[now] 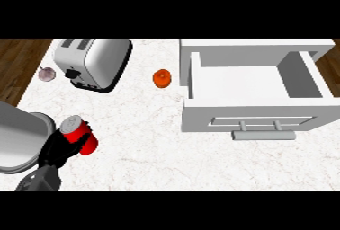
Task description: Pick up the can, place it into the drawer and close the drawer
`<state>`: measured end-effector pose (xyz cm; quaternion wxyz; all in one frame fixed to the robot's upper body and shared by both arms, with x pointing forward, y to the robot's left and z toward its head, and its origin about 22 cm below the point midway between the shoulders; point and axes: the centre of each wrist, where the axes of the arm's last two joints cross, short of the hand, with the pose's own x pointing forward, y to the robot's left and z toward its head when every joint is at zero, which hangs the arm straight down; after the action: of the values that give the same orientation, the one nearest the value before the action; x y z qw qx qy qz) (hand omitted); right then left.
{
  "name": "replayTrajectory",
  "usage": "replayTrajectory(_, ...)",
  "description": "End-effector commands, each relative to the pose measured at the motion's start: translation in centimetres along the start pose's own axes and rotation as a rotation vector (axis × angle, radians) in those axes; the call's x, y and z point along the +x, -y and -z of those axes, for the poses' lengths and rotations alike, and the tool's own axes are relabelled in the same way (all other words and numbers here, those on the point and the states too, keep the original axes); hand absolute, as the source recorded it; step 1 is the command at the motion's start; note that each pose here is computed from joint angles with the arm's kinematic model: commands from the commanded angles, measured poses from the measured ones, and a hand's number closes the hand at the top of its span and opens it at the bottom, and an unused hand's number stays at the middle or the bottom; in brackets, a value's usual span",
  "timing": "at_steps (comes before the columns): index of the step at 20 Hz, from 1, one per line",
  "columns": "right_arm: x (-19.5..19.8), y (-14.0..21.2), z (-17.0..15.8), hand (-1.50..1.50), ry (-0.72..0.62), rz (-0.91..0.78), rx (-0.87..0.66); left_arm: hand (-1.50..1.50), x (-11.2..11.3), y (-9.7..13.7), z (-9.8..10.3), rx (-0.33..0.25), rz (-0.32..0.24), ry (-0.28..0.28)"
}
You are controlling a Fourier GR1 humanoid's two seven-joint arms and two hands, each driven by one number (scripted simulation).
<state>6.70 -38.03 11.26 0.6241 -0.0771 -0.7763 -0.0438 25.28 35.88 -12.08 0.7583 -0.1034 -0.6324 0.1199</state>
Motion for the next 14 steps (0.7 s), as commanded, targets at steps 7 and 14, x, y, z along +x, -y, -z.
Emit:
replayTrajectory(7, 0.1, -0.2, -1.4, -1.50, -0.009, 0.005, -0.008, 1.50, 3.9, 3.3, 3.7, -0.173, -0.044, 0.115)
replayTrajectory(14, 0.2, -1.0, -1.2, -1.50, -0.004, 0.028, -0.028, 1.50, 1.3, 11.4, 3.4, 0.008, -0.080, 0.204)
